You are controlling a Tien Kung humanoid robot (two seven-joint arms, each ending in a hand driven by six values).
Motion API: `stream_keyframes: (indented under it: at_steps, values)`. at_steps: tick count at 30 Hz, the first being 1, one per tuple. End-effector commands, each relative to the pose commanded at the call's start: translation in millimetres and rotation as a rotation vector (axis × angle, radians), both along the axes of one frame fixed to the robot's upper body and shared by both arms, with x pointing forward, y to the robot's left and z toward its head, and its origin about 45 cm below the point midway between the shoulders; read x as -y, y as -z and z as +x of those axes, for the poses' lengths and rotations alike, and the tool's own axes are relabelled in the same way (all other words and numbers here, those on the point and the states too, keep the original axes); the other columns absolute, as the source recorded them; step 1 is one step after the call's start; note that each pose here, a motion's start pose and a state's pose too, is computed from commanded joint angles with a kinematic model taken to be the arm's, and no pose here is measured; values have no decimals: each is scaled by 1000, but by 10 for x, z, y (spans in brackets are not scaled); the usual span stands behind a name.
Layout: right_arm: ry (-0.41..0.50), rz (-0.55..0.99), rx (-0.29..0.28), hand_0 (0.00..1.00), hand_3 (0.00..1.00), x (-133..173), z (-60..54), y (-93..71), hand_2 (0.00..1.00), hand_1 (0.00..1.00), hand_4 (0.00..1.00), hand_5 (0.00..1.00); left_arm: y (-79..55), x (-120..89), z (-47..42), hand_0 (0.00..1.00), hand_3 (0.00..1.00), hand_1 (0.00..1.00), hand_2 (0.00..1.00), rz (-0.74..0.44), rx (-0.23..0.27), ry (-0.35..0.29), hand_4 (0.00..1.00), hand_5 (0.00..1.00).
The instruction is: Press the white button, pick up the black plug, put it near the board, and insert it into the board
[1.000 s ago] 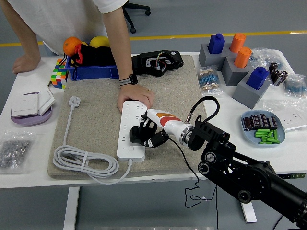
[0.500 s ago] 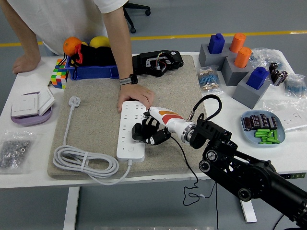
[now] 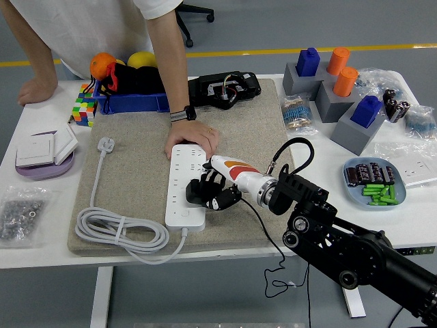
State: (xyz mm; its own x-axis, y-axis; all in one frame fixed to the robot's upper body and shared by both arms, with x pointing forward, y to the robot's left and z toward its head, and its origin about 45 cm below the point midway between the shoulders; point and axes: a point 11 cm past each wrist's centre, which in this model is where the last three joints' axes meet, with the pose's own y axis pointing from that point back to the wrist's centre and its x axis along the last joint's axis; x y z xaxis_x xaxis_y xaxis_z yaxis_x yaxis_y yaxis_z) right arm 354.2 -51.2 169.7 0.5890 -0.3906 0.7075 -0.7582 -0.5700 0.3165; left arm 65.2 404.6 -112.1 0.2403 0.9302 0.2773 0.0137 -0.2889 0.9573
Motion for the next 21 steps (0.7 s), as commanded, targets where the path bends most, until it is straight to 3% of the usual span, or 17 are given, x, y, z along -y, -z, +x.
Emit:
stream_keyframes:
  at_steps: [21]
  values:
    - [-42,-56,39,403,481,-80,7,-26,447,362,764,2,-4,-11,2,622,685,627,634,3,0,0,527,387]
